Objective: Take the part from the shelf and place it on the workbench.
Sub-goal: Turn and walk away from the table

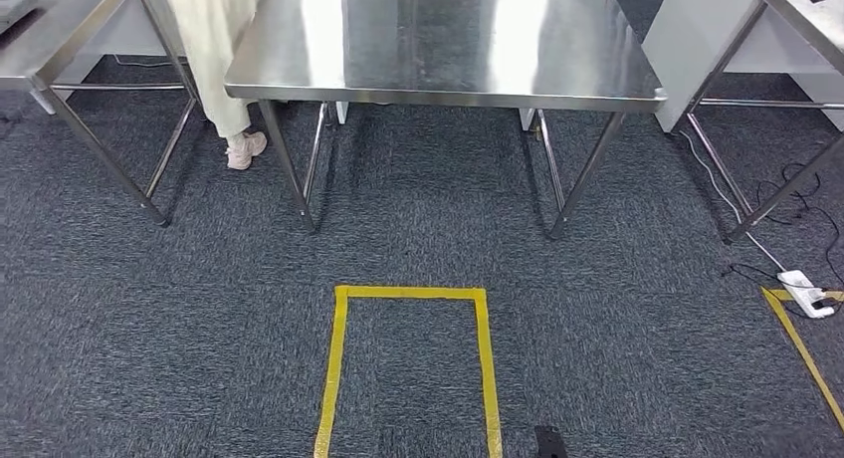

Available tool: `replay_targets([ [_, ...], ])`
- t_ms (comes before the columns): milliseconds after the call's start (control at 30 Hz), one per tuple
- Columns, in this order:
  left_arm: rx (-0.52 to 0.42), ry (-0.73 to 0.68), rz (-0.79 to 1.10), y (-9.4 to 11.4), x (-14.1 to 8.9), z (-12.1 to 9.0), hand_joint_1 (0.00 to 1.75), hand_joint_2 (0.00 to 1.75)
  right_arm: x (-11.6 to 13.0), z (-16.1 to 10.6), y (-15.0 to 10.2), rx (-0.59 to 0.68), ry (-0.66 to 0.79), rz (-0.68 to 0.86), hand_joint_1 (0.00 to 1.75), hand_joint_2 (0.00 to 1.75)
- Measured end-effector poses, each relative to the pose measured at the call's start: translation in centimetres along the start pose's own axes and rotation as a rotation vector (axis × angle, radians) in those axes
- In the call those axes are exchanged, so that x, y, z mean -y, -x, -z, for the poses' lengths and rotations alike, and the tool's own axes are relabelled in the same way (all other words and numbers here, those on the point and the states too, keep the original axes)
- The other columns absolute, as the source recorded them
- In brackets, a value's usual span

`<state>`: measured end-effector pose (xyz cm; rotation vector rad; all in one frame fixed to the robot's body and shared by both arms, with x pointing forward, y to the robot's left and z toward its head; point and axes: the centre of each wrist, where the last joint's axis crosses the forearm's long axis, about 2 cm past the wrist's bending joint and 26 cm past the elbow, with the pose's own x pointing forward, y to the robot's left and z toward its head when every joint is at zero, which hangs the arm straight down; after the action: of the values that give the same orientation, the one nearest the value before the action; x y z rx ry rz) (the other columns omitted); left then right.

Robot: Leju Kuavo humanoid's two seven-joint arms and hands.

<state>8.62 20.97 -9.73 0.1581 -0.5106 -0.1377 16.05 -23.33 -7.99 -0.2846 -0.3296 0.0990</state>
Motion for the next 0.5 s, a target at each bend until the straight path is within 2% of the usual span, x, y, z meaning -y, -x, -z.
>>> replay_targets([
  [500, 0.020, 0.009, 0.010, -0.68, 0.28, 0.10, 0.00, 0.00, 0.55, 0.20, -0.14, -0.003, 0.010, 0.018, 0.00, 0.00],
])
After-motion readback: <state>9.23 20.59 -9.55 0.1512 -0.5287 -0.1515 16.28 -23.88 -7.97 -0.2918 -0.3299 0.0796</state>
